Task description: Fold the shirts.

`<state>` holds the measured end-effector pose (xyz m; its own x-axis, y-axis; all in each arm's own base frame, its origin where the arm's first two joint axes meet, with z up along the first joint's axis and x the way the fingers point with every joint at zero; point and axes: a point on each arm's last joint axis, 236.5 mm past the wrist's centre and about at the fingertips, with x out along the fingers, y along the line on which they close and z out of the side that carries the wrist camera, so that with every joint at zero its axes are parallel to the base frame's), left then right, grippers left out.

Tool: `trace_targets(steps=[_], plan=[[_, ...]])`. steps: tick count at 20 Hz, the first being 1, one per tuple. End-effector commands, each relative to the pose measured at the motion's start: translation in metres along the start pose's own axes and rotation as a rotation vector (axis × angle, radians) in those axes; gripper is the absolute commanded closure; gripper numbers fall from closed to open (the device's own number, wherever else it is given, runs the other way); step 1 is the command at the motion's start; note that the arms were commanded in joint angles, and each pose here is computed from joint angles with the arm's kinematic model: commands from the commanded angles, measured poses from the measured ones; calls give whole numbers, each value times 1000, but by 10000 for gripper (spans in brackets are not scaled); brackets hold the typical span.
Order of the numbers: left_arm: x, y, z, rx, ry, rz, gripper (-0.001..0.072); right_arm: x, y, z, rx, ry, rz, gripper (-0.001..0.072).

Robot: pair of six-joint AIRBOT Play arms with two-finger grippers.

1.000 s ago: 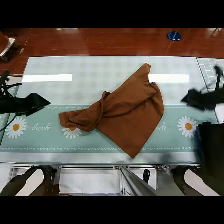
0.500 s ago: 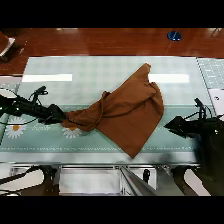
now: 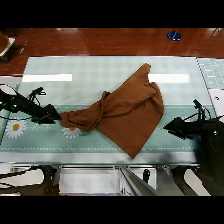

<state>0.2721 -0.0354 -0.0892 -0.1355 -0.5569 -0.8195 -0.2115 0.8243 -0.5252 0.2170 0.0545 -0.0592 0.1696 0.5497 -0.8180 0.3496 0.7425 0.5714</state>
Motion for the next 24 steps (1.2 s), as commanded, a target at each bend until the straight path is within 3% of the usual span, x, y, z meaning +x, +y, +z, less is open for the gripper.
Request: trace_targets(steps=[1,6,7,8,9,17,24], plan=[[23,-31,9,-26,-5,-139,201,0,0,1,0,-4,0,296],[55,-64,3,38,75,-177,203,3,-20,-7,23,19,-72,297],[59,-66,0,45,88,-174,313,7,-22,-13,30,35,-75,297],[60,-67,0,54,92,-173,613,12,-24,-20,38,55,-71,297],[59,-70,0,62,92,-182,688,18,-25,-26,32,72,-76,297],[45,-90,9,96,71,-240,688,49,20,-21,-41,19,-36,297],[44,-90,10,98,68,-239,688,93,37,-38,8,175,-8,297]])
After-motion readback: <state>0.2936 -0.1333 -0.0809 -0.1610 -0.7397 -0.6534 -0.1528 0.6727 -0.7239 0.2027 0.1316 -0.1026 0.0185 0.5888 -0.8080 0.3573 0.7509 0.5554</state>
